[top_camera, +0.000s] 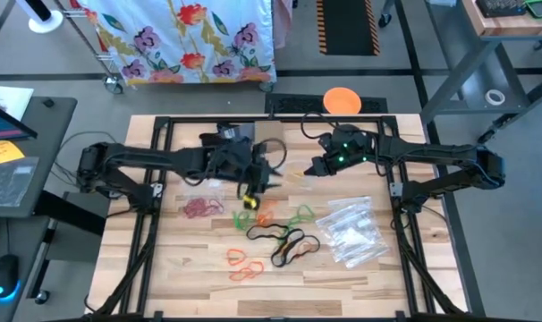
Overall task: Sort rubber bands
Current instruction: Put the yellow rubber band into the transparent zip bag
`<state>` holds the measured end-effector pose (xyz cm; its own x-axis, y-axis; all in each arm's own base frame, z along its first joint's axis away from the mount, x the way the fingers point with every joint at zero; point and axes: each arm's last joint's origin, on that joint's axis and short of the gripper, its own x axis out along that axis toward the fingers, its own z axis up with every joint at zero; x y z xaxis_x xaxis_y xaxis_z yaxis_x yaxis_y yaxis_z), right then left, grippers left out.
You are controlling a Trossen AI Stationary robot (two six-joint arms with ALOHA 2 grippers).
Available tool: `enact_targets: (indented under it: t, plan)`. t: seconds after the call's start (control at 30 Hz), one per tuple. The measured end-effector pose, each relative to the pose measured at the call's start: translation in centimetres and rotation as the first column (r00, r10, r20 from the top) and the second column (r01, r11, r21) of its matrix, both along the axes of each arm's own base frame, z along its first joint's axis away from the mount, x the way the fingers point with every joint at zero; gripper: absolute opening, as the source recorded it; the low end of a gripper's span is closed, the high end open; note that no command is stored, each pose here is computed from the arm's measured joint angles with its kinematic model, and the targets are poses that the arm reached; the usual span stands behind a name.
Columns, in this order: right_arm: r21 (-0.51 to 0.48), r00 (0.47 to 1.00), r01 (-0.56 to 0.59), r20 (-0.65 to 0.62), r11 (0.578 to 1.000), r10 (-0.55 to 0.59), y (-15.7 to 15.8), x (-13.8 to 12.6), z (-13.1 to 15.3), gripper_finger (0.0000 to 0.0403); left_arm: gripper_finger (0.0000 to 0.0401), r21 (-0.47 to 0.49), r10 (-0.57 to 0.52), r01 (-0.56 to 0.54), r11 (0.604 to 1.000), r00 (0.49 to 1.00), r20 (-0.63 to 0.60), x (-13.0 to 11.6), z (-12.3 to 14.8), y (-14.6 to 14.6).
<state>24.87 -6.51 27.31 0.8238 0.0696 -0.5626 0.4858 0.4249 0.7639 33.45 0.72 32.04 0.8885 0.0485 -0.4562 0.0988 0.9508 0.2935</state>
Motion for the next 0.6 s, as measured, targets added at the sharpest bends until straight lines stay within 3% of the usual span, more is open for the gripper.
enact_targets:
  t: [0.13,0.3,0.53,0.6]
  plan:
    - [0.0,1.0,0.001,-0.001,1.0,-0.001,0.0,0.0,0.0,0.0,0.0113,-0.042,-0.084,0.08,0.996,0.992,-0.097,-0.7,-1.1,-3.5]
    - [0.006,1.0,0.004,0.0,1.0,-0.004,0.0,0.0,0.0,0.0,0.0113,-0.068,-0.186,0.175,0.982,0.957,-0.223,-1.9,-5.6,-7.3]
    - [0.009,1.0,0.009,0.009,1.0,-0.009,0.0,0.1,0.1,0.0,0.0113,-0.119,-0.261,0.247,0.962,0.958,-0.121,-2.8,-11.6,-10.5]
    - [0.008,1.0,0.014,0.007,1.0,-0.014,-0.2,0.0,0.1,0.0,0.0113,-0.102,-0.277,0.263,0.959,0.946,-0.17,-3.1,-13.4,-10.9]
